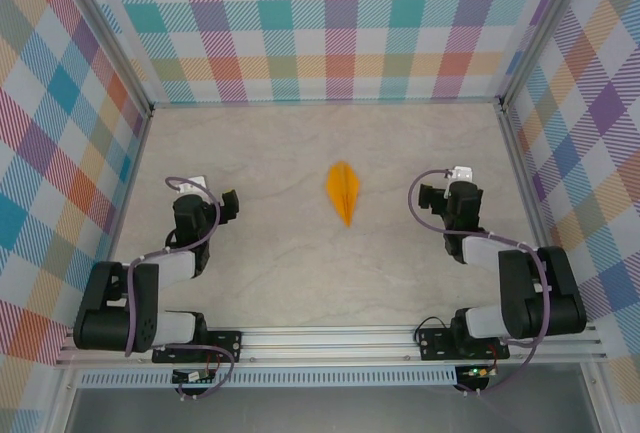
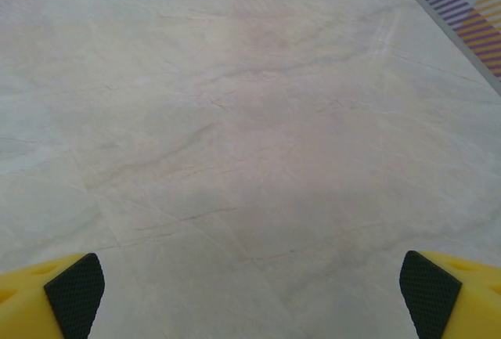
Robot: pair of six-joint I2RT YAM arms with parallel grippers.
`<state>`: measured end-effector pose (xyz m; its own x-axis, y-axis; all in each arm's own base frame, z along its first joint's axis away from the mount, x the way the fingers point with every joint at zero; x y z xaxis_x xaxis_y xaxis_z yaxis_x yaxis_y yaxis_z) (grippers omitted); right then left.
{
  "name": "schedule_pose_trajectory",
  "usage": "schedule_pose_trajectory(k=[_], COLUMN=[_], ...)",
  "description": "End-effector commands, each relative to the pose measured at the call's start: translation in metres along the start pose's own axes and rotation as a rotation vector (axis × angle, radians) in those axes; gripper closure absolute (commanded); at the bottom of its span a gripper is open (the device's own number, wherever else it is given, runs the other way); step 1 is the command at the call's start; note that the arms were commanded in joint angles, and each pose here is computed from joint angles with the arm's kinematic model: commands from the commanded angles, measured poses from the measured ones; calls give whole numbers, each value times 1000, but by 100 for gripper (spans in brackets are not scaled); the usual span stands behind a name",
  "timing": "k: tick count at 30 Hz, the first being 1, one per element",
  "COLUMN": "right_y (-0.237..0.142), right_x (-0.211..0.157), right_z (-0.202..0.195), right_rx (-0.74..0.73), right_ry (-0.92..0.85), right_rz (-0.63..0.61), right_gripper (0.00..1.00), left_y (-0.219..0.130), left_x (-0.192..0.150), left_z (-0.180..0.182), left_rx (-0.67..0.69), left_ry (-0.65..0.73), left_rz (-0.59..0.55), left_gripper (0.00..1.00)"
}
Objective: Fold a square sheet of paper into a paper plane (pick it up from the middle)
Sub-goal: Reset both arms
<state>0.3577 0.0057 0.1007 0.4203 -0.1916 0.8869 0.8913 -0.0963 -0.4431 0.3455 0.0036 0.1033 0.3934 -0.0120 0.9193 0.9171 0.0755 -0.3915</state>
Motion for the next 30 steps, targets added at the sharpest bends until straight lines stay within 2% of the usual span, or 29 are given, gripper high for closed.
schedule_pose_trajectory(k=[1,9,17,21,30], right_y=[4,15,18,18,18], right_x=[16,5,5,5,5], right_z=[11,9,7,7,7], right_rx=[107,147,134,132,133], right_ry=[6,26,31,31,31], right_rz=[-97,-72,-57,-58,-58], right_gripper=[0,0,0,0,0], left_y=[5,26,35,38,39], left_x=[17,-1,-1,-1,-2], left_z=[-7,-7,-9,-22,-22], left_rx=[-64,-59,-14,-87,-87], left_ry=[12,8,36,76,79], left_rz=[-109,-50,-2,17,23], left_gripper=[0,0,0,0,0])
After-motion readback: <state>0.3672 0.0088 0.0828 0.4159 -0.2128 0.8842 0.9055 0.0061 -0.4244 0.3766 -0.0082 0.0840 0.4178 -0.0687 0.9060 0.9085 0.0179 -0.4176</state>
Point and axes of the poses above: each hand's point on the last joint's axis, 136 mm out from that joint toward the fingers, its own y axis out along the fingers, its own z axis along the line the jaws close on, x = y × z, the point moved 2 cm from there along -y, back along the fingers, and after that the axes turned 9 degrees about y, right-handed, at the moved point
